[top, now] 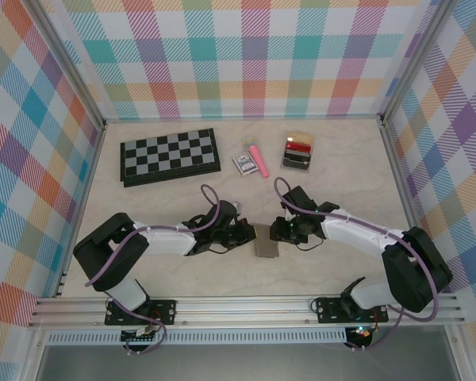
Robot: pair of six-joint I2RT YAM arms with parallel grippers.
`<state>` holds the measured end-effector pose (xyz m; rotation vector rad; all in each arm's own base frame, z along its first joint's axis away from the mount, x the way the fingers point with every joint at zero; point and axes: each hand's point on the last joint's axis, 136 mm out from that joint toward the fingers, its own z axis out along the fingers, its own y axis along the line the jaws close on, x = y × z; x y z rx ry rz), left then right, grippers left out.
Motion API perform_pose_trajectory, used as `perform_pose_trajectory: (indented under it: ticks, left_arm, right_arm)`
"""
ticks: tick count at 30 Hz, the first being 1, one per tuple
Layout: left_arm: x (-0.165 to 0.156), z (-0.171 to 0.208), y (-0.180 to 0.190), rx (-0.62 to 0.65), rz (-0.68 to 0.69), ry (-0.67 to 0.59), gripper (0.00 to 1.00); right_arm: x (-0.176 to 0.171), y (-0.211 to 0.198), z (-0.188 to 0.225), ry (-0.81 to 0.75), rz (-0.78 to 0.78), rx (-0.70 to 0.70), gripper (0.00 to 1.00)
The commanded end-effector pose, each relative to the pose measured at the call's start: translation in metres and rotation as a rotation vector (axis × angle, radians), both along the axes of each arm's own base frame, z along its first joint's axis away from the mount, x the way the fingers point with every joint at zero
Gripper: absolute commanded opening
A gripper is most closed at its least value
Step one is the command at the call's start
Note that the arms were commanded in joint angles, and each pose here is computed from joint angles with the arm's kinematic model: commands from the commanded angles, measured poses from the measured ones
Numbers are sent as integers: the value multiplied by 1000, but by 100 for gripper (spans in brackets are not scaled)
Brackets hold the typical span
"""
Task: Put the credit cards into the card holder
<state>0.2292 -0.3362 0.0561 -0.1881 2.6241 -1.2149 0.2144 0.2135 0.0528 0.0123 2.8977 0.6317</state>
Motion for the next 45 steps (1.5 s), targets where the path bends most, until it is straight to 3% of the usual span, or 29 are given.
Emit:
perform_pose_trajectory:
  ticks: [1,12,19,26,35,45]
  left_arm:
    - [0,16,-8,-29,-25,-43,2]
    - [1,18,-7,-28,-22,-46,0]
    - [0,10,6,42,5,-47,0]
    - [-3,2,18,89,16,-47,0]
    - [-6,-5,19,109,-7,-35,0]
    - [-6,-13,22,167,-28,-32,1]
  right_arm:
    - [5,6,-1,-18,36,-61,36]
    - [-8,-4,-35,21,82,-341,40]
    - [-15,-40,-44,19,33,-517,22]
    - [-10,-52,-32,-17,1,-544,14]
    - [-11,-61,-38,13,-14,-554,25]
    - [-12,-59,-53,71,11,-578,27]
